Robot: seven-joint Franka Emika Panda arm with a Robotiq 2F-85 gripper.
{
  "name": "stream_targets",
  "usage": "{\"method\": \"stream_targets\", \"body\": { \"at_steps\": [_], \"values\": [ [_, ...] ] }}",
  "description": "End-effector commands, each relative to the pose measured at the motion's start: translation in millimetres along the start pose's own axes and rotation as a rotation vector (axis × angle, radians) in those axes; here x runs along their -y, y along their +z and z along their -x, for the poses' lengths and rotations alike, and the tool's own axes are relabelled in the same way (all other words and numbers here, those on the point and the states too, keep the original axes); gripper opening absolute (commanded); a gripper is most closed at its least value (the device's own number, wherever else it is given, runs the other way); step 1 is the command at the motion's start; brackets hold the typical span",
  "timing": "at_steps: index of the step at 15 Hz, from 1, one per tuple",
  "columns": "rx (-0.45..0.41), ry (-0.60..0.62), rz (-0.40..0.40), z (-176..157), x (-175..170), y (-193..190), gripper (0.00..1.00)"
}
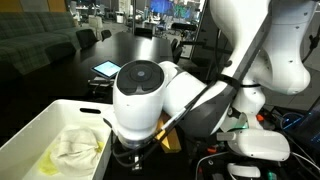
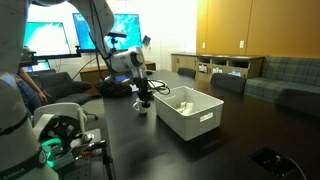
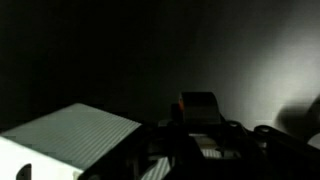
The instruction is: Pick up the yellow towel and put it in the bucket, pick up the marker and put it in the cup, pick up the white towel and put it in the bucket, finally pick up the black masking tape and put it in the cup
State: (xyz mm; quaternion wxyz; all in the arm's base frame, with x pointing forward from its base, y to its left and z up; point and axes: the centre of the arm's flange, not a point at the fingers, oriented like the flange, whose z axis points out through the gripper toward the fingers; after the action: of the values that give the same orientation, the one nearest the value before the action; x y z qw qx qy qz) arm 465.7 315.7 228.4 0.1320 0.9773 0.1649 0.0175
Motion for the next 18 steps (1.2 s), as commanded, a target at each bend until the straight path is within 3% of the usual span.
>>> {"method": "stream_targets", "body": {
  "at_steps": [1,11,18],
  "values": [
    [-0.074,-0.188,0.013,-36,36,-23,0.19],
    [-0.188,-0.715,-0.022,-96,102,-41,0.19],
    [-0.213,-1.088,-0.041,-81,155,-34,0.19]
  ]
}}
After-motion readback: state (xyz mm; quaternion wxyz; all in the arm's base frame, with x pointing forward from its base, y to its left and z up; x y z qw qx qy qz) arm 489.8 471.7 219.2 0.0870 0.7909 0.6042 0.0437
